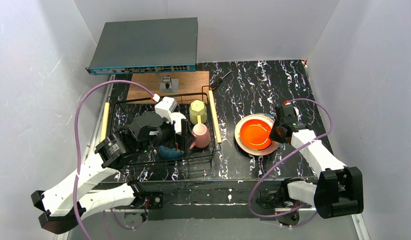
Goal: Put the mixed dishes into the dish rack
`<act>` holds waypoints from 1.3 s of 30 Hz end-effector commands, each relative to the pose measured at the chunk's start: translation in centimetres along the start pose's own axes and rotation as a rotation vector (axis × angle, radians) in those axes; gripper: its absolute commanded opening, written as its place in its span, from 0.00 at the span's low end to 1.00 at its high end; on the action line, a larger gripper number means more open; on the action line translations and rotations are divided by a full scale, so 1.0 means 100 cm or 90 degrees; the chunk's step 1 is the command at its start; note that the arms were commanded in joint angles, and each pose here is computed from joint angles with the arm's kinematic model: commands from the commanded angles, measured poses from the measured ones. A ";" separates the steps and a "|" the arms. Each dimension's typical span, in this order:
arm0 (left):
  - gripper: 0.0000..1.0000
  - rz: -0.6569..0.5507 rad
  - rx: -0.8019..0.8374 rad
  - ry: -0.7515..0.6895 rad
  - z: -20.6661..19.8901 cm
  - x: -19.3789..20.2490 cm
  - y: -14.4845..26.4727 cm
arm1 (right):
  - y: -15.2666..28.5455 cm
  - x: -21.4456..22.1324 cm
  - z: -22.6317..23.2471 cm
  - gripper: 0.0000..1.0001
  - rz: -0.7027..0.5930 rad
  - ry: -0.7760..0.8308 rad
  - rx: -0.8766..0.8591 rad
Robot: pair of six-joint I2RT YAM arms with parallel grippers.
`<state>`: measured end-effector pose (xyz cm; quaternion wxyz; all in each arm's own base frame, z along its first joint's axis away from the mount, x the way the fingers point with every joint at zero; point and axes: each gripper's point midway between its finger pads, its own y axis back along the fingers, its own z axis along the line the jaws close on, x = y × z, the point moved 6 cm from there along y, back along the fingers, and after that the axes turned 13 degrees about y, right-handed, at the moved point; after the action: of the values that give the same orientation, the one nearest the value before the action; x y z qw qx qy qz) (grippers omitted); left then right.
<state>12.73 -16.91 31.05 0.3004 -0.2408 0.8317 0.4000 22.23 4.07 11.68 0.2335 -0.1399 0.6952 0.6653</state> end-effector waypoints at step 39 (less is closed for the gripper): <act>0.98 0.004 0.021 -0.009 0.001 0.005 0.003 | 0.018 0.005 -0.033 0.11 -0.038 -0.173 0.049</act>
<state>12.39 -16.85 30.98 0.3037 -0.2316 0.8360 0.3940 20.07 1.07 13.44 0.3517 -0.0626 0.6803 0.6400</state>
